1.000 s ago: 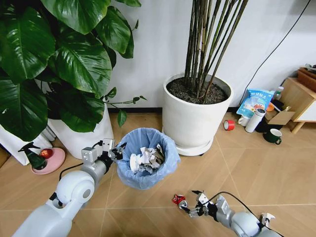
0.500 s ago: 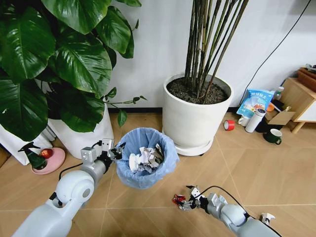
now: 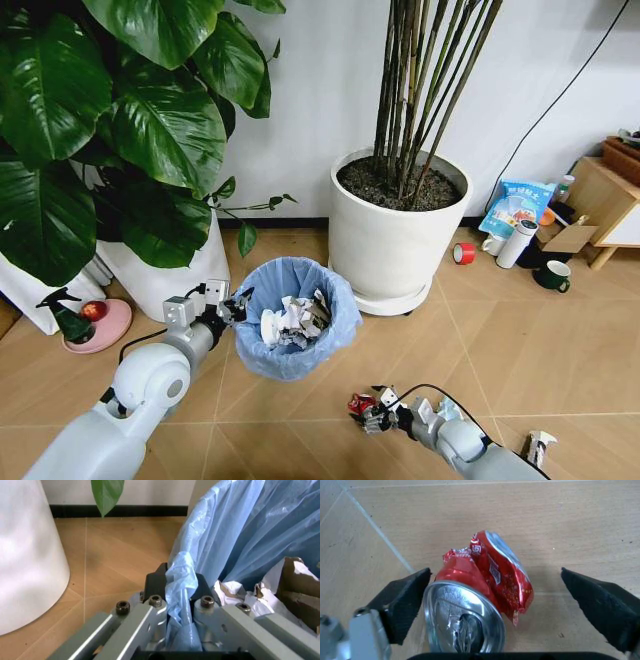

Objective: Pick up the trash bin and place the garbage on the floor into it.

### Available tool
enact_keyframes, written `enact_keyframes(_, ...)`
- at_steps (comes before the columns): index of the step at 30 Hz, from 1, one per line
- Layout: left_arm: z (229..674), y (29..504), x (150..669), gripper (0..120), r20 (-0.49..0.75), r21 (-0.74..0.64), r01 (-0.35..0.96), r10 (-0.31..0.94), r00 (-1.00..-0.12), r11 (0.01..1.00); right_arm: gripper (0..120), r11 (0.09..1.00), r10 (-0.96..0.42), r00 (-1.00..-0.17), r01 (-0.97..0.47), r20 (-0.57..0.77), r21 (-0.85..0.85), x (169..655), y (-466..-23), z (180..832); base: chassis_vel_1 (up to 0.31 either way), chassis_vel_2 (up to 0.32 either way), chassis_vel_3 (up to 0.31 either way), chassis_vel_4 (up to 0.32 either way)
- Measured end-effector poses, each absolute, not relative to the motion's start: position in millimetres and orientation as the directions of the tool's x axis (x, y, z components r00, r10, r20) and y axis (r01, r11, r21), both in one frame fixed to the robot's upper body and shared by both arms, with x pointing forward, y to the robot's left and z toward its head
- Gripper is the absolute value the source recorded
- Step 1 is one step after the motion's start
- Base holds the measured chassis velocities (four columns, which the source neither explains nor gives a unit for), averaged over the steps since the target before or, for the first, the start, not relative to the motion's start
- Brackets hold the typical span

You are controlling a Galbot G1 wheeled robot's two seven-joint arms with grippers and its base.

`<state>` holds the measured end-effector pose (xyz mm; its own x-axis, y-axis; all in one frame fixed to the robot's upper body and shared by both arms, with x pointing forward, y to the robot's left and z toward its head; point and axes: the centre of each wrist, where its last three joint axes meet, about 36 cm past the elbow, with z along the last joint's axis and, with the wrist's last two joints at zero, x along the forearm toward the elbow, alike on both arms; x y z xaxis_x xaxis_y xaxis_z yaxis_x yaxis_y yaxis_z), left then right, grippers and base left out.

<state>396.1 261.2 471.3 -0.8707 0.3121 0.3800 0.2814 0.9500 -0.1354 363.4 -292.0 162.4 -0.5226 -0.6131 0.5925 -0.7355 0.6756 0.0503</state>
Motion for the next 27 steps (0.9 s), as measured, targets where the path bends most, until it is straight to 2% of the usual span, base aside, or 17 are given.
enact_keyframes(11,471.7,262.5,396.2,1,0.380,-0.132,0.281,0.310,-0.872,0.951,86,0.671,-0.621,-0.515,-0.739,0.591,0.061,364.0,-281.1,154.5,0.000,0.000,0.000,0.000)
enact_keyframes(14,472.9,263.0,396.0,1,0.377,-0.130,0.282,0.310,-0.872,0.951,77,0.676,-0.616,-0.520,-0.735,0.591,0.058,364.5,-280.8,150.2,0.000,0.000,0.000,0.000)
enact_keyframes(15,473.0,262.9,395.6,1,0.377,-0.130,0.283,0.311,-0.872,0.950,71,0.679,-0.614,-0.524,-0.733,0.590,0.055,364.9,-281.4,149.0,0.000,0.000,0.000,0.000)
enact_keyframes(16,473.0,262.9,395.6,1,0.377,-0.130,0.283,0.311,-0.872,0.950,71,0.679,-0.614,-0.524,-0.733,0.590,0.055,364.9,-281.4,149.0,0.000,0.000,0.000,0.000)
enact_keyframes(19,472.9,262.8,395.0,1,0.378,-0.130,0.283,0.312,-0.872,0.950,57,0.684,-0.609,-0.532,-0.728,0.589,0.051,365.6,-282.4,148.4,0.000,0.000,0.000,0.000)
enact_keyframes(23,473.4,262.8,394.9,1,0.377,-0.129,0.284,0.312,-0.872,0.950,49,0.687,-0.610,-0.535,-0.725,0.585,0.053,365.0,-280.3,148.0,0.000,0.000,0.000,0.000)
enact_keyframes(27,474.3,263.2,394.9,1,0.374,-0.128,0.284,0.311,-0.874,0.950,46,0.688,-0.610,-0.536,-0.724,0.583,0.054,364.3,-279.2,147.6,0.000,0.000,0.000,0.000)
